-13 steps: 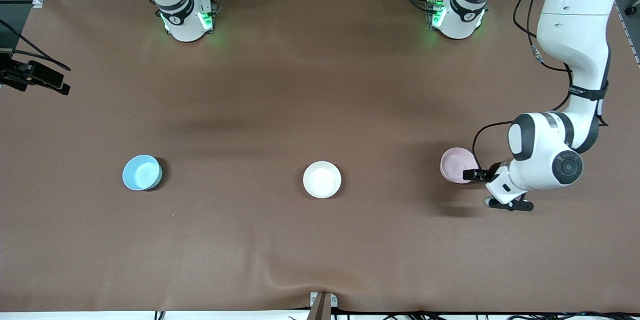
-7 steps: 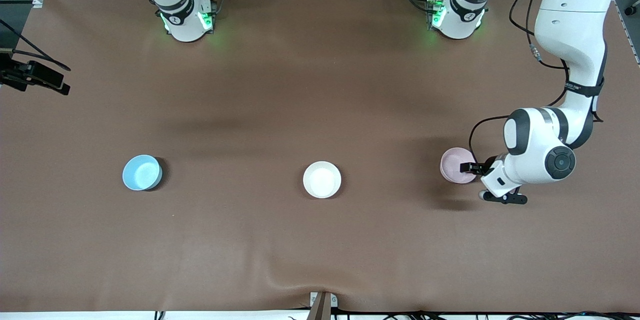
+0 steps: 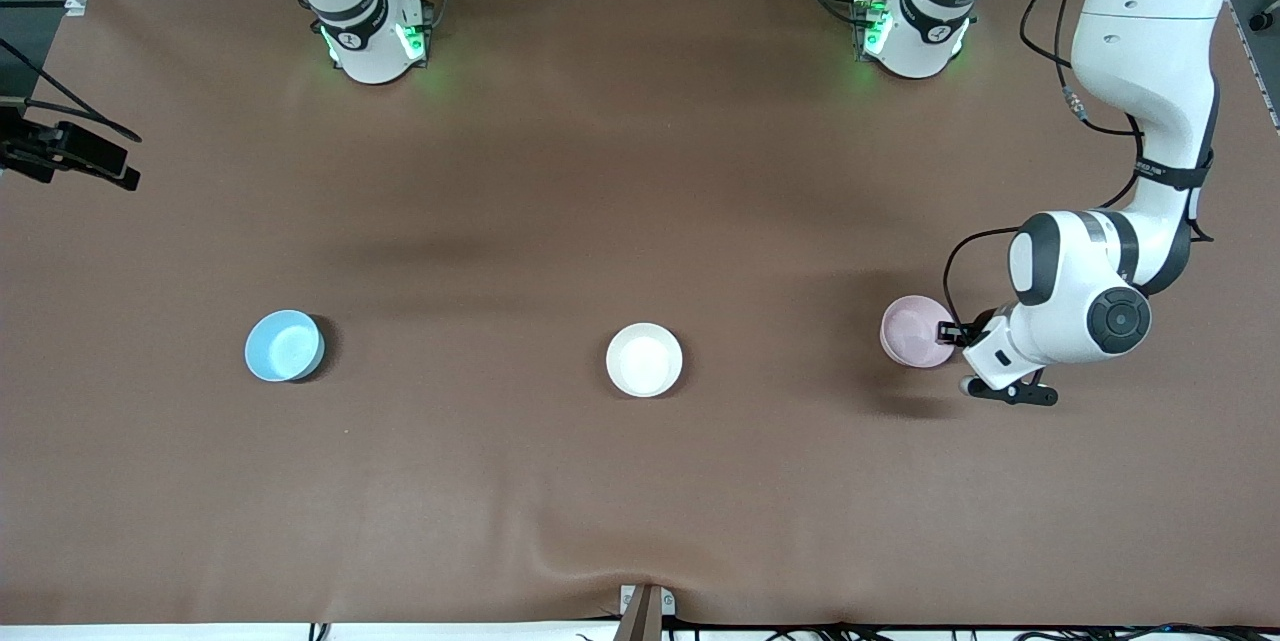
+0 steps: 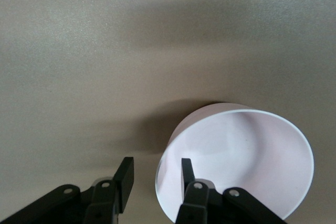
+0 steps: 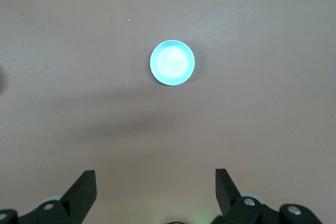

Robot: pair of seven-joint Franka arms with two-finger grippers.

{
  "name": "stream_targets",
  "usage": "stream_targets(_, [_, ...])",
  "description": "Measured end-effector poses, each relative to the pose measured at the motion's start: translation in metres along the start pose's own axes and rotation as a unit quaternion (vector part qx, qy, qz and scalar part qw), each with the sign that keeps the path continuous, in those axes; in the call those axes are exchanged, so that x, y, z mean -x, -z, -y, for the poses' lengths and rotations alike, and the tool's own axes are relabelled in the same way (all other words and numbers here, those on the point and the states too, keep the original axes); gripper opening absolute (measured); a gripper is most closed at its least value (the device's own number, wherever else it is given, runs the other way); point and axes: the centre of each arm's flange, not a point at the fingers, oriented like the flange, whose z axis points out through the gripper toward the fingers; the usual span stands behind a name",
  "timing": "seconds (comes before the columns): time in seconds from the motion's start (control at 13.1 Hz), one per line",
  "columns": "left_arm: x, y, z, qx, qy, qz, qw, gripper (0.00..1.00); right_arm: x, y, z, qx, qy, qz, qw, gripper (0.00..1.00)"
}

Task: Stack pink and blue bowls on white bowl
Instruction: 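Lower the left gripper and grasp the pink bowl rim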

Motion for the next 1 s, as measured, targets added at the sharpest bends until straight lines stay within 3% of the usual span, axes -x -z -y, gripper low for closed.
stream_targets(0.46, [0.0,-0.0007,-0.0049,0.0,-0.004,0.0,1.0,0.34,0.0002,-0.0002,0.0,0.0,0.0,0.001,1.0,1.0])
stream_targets(0.61, [-0.0002,-0.0005,-0.0051,-0.001,-0.004,0.0,1.0,0.19,0.0003,-0.0002,0.0,0.0,0.0,0.001,1.0,1.0])
stream_targets(0.77, [-0.0004,-0.0003,-0.005,-0.001,-0.004,-0.001,1.0,0.13,0.0003,-0.0002,0.0,0.0,0.0,0.001,1.0,1.0])
stream_targets(0.84, [-0.0005,0.0007,-0.0057,0.0,-0.004,-0.002,1.0,0.03,0.0003,-0.0002,0.0,0.0,0.0,0.001,1.0,1.0])
stream_targets(1.0, [-0.0008,0.0053,-0.0077,-0.001,-0.005,-0.006,1.0,0.02,0.0003,-0.0003,0.0,0.0,0.0,0.001,1.0,1.0])
